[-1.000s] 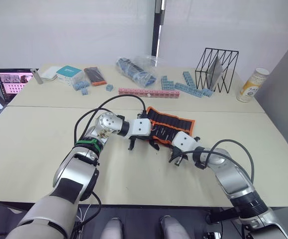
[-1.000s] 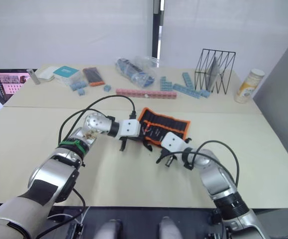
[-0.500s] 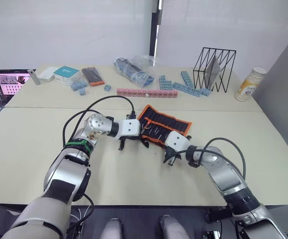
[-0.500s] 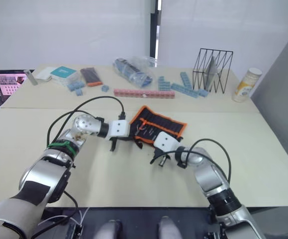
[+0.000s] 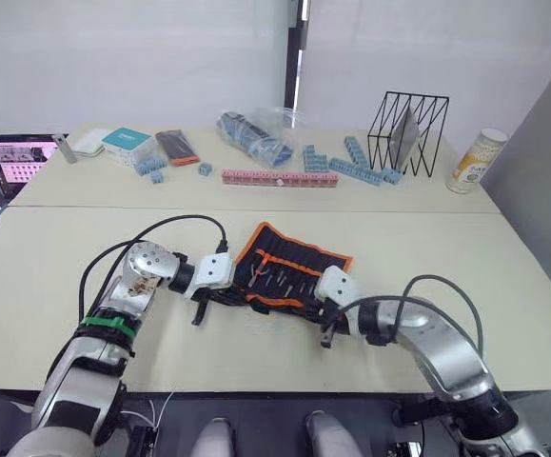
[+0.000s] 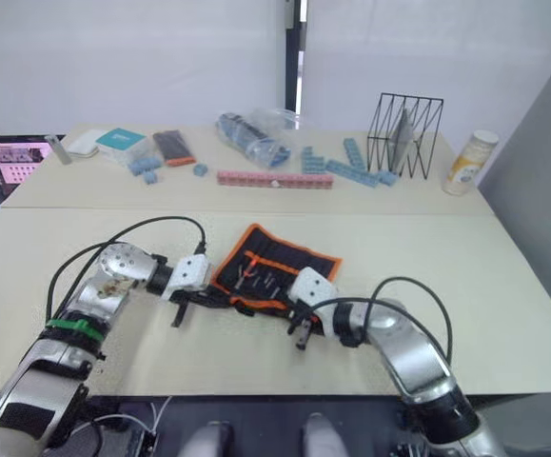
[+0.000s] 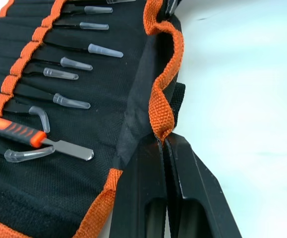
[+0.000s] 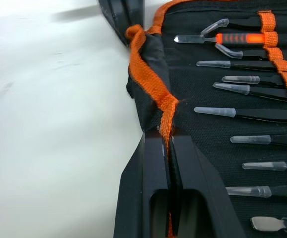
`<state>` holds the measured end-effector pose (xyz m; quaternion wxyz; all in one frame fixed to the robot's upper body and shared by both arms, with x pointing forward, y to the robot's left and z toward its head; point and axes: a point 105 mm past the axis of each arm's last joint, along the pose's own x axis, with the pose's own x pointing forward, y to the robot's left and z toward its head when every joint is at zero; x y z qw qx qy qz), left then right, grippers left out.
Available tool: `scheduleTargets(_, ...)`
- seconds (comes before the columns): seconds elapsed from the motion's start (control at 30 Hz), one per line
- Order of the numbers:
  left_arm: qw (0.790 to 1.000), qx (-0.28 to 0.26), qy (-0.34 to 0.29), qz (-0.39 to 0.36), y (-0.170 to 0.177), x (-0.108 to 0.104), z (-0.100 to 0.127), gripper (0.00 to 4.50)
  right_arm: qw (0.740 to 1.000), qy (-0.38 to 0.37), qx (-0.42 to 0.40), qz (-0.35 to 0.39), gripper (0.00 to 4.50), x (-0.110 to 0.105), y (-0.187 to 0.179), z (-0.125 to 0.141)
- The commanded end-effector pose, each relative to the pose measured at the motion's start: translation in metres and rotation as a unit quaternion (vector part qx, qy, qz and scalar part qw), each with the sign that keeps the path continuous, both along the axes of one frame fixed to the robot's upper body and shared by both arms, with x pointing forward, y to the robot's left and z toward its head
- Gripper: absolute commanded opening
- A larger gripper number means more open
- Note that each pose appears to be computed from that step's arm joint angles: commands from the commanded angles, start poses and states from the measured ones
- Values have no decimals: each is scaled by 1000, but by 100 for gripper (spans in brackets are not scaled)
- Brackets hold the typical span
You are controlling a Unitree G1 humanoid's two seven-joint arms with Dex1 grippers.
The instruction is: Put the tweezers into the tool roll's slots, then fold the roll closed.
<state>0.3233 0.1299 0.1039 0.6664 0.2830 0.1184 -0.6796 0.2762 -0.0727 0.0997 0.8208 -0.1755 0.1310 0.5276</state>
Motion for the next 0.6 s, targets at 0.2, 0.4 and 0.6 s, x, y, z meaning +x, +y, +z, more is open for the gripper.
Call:
scheduleTargets(0.2, 998, -20, 34, 46, 13, 0, 20, 3, 1000, 5, 5, 3, 0, -9, -13, 6)
scheduleTargets(0.4, 998, -15, 5, 69, 7, 15, 20, 3, 999, -21, -10, -38, 0, 14, -28, 9)
scheduleTargets(0.6, 994, 13, -36, 102, -2, 43, 18, 3, 998, -32, -18, -60, 0, 31, -36, 9)
